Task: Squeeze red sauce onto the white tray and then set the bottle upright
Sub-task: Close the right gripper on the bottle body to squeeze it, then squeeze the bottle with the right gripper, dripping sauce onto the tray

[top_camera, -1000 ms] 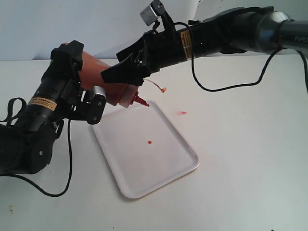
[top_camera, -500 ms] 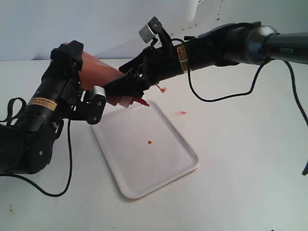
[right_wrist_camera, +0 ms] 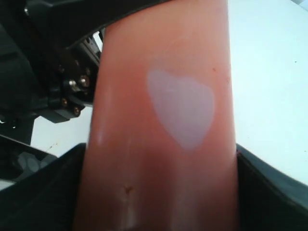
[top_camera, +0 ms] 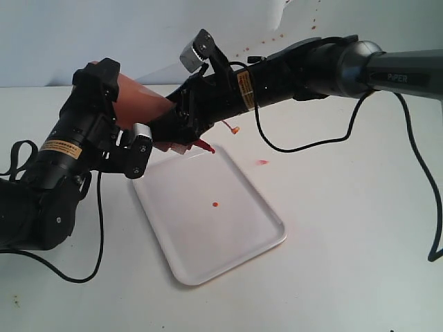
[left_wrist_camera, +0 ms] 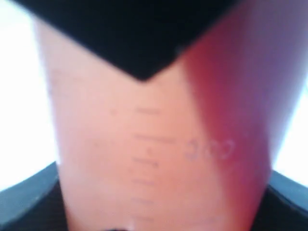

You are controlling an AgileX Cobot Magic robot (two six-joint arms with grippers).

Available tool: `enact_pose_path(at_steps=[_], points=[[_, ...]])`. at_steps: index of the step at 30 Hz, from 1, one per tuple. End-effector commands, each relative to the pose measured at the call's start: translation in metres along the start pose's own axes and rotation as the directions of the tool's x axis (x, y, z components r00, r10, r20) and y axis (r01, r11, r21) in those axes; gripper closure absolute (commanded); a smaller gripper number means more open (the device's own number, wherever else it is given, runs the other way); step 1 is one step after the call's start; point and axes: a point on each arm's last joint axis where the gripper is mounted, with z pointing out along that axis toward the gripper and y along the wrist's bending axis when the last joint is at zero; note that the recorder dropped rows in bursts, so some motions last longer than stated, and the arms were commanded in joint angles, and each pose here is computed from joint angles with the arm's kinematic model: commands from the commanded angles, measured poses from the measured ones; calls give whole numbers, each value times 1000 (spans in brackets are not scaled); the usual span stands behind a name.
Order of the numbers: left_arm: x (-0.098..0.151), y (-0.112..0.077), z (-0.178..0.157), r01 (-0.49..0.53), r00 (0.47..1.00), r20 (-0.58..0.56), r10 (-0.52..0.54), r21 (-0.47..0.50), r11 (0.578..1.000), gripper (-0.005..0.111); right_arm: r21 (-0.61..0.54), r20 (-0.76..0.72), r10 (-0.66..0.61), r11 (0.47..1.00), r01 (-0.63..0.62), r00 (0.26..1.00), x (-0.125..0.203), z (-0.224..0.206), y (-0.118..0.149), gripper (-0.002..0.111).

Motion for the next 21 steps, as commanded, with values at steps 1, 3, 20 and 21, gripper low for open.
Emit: enact_pose_path(at_steps=[1, 3, 20, 21], points=[[2, 9, -1, 22, 999, -22, -24, -56, 998, 107, -11, 11, -24, 1000, 24, 1000, -3, 0, 2, 108], [2, 9, -1, 22, 999, -22, -24, -56, 998, 107, -14, 11, -24, 1000, 24, 1000, -3, 0, 2, 108], [-1, 18, 5, 17, 1000, 4, -17, -104, 994, 107, -24, 14, -19, 1000, 19, 1000, -3, -1, 2, 108], [0, 20, 7, 20, 1000, -1, -20, -111, 994, 107, -23, 14, -18, 1000, 19, 1000, -3, -2, 2, 108]])
